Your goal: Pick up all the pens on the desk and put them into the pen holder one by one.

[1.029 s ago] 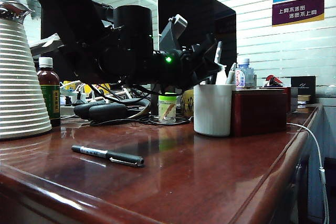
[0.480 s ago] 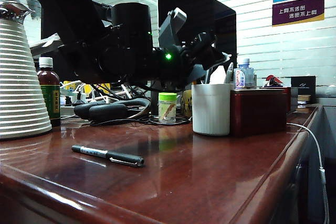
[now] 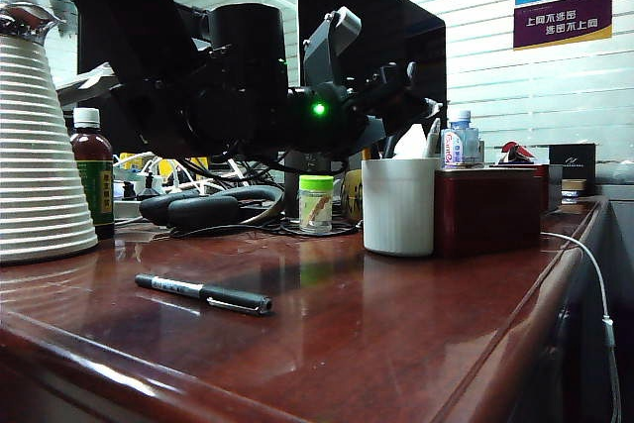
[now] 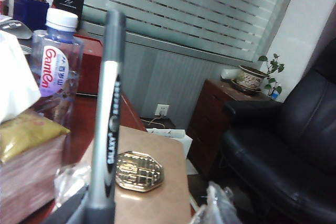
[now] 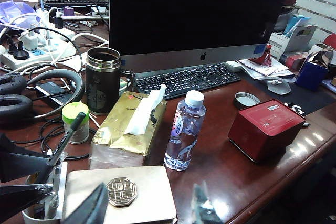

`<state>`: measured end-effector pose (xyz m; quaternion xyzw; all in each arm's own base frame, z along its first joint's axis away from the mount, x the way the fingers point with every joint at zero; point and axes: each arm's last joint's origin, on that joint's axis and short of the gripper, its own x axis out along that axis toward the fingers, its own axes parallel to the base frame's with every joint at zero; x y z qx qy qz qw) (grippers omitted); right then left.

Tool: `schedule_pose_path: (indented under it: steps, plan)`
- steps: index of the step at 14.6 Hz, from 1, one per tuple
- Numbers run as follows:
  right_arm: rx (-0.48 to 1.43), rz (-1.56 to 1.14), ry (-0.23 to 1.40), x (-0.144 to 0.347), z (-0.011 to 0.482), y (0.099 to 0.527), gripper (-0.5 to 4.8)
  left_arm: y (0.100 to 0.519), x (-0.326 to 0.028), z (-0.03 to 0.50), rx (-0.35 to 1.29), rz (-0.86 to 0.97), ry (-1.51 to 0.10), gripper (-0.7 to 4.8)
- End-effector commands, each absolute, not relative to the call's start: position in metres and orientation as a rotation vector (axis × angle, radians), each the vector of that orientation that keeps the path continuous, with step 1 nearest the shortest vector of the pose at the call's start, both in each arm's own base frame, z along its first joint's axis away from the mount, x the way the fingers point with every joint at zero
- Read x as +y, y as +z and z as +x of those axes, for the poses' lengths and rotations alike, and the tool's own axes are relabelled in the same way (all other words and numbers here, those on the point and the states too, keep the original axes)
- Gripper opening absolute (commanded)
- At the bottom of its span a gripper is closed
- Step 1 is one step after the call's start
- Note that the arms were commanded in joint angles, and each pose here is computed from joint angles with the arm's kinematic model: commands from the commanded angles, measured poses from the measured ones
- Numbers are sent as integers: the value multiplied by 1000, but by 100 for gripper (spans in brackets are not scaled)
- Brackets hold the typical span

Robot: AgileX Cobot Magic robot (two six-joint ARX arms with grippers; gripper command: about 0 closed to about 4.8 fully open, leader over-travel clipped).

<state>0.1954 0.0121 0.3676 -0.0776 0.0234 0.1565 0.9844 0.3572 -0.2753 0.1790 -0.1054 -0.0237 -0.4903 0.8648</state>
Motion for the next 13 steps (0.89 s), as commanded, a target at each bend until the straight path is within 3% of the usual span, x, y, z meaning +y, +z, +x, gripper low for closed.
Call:
schedule_pose_path:
  steps: [1, 9, 11, 13]
  plan:
    - [31, -159, 317, 12, 195, 370, 211, 183, -275, 357, -105, -167, -1046, 287]
    - [40, -158, 317, 12, 195, 369, 211, 180, -276, 355, -148, -22, -1104, 287]
    - [53, -156, 319, 12, 194, 368, 211, 175, -277, 356, -93, -14, -1104, 296]
    - [62, -155, 319, 12, 194, 367, 211, 173, -277, 356, -66, -12, -1103, 404]
